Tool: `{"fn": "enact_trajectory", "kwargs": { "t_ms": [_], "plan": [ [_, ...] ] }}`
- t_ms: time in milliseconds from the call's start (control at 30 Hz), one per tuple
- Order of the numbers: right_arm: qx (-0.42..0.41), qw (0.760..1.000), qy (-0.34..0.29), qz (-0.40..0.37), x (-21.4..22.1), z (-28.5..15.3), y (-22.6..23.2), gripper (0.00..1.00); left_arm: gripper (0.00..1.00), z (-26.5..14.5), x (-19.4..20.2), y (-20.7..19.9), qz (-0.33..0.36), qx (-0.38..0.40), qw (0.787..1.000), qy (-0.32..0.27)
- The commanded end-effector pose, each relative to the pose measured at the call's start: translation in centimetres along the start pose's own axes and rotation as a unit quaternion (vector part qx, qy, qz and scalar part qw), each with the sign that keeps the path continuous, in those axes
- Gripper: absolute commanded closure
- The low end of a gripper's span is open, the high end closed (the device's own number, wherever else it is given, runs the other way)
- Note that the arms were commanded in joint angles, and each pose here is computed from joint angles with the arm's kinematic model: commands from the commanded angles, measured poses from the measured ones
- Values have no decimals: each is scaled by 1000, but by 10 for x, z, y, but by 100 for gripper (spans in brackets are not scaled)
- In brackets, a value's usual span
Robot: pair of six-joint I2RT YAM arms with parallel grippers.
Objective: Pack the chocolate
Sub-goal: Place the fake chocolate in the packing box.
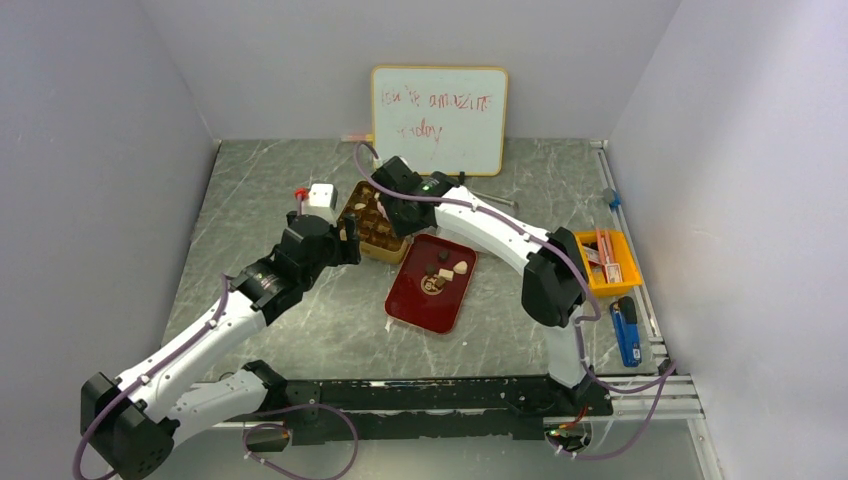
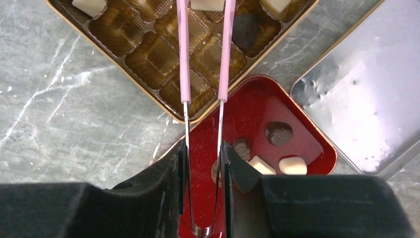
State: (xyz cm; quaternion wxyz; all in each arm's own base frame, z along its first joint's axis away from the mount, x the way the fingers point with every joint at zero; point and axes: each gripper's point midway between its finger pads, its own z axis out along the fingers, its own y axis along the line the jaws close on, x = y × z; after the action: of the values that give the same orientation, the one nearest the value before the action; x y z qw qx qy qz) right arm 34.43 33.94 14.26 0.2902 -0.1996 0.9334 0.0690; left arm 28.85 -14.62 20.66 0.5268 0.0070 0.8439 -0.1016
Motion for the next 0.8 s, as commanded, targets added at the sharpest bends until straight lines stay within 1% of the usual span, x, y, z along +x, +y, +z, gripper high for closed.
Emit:
{"fn": "enact_trajectory", "kwargs": {
  "t_ms": [0,167,200,267,367,500,767],
  "plan": [
    [-10,999,-34,1,-25,-7,1,100,17,-6,-12,-1,-3,4,1000,-20],
    [-8,1000,-29,-1,-21,-1,0,100,17,-6,-11,-1,-4,3,1000,-18],
    [-8,1000,-29,-1,-20,-1,-1,96,17,-5,-10,0,-3,1,1000,-18],
    [-6,1000,-29,-1,-18,1,-2,84,16,-5,-11,0,-3,0,1000,-18],
    [-7,1000,-29,-1,-17,2,-2,71,15,-5,-11,-1,-1,1,1000,-17],
    [-6,1000,-29,1,-17,6,-4,66,15,-4,-10,-1,0,3,1000,-15],
    [-3,1000,-29,4,-19,8,-7,62,15,-3,-9,-2,0,3,1000,-14]
  ]
}}
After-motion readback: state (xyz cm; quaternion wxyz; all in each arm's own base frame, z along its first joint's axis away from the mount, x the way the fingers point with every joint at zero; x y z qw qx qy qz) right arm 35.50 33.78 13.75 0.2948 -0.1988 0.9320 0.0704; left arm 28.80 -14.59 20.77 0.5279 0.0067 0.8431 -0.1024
